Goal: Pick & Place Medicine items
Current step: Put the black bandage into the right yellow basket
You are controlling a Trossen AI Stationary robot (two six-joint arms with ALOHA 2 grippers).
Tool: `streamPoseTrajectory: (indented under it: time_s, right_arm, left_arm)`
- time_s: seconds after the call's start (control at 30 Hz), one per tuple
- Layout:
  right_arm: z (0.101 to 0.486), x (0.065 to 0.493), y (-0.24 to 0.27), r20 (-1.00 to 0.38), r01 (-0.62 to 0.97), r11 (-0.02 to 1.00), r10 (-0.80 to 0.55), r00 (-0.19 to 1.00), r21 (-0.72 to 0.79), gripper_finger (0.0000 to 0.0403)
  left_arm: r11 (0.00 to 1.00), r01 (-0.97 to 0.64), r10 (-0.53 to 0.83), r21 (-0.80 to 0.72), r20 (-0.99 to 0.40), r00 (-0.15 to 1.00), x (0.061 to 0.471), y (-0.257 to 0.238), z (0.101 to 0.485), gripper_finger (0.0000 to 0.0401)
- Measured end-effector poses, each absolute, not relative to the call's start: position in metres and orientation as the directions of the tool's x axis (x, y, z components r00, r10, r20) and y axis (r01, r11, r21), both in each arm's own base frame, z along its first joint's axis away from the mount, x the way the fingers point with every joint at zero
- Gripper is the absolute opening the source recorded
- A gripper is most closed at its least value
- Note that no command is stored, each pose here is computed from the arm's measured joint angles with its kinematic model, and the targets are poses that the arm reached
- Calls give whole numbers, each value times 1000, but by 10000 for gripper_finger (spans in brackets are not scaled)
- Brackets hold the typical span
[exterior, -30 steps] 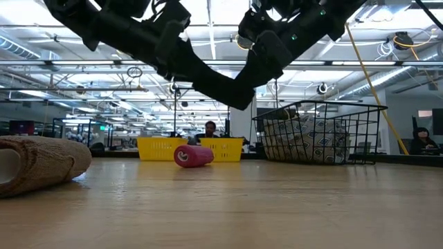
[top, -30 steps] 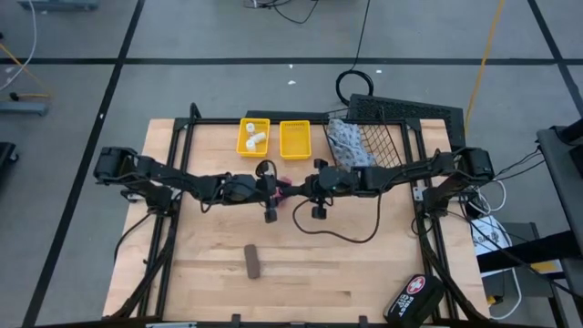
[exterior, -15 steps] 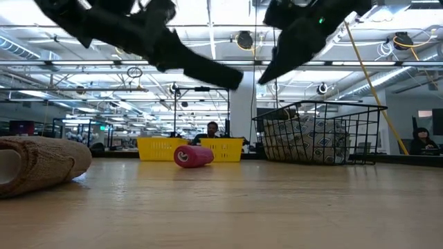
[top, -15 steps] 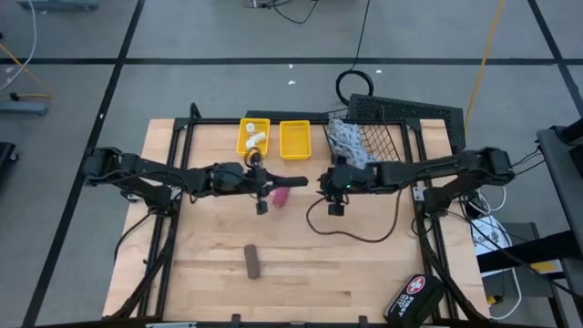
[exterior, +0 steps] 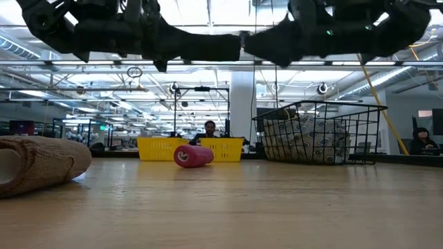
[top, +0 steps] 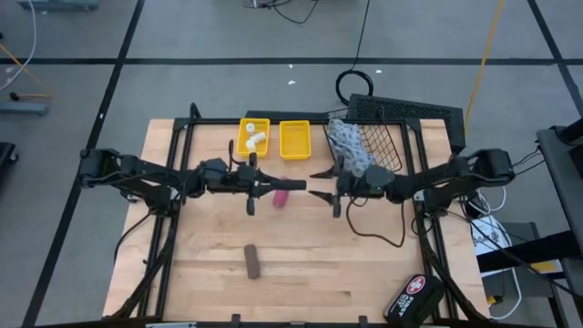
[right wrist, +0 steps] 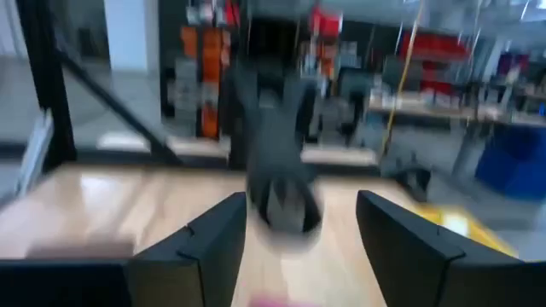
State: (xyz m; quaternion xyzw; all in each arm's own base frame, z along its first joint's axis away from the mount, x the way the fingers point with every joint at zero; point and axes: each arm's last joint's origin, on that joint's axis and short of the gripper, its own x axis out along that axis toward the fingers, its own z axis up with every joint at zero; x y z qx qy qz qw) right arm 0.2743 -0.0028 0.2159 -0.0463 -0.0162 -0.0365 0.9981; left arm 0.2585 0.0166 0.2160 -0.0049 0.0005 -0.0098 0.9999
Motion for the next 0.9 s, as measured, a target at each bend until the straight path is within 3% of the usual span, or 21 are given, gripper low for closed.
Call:
streamPoseTrajectory:
  time_s: [0.4, 0.57, 0.77, 0.9]
  right_arm:
    - [213, 304, -1, 29, 7, 990, -3, 1000, -143, 227]
    - [213, 305, -2, 32, 9, 989, -4, 999, -146, 167]
    - [209, 305, -2, -14, 8, 989, -10, 1000, -146, 36]
    - [208, 305, -3, -26, 9, 990, -13, 1000, -140, 31]
  left_arm:
    - [999, 30, -30, -28, -5, 1000, 259, 14, 215, 51]
    - [999, 32, -32, -31, -5, 999, 259, 14, 216, 51]
    - [998, 26, -27, -51, -14, 1000, 259, 14, 214, 51]
    - [991, -4, 1, -136, -27, 1000, 258, 15, 214, 83]
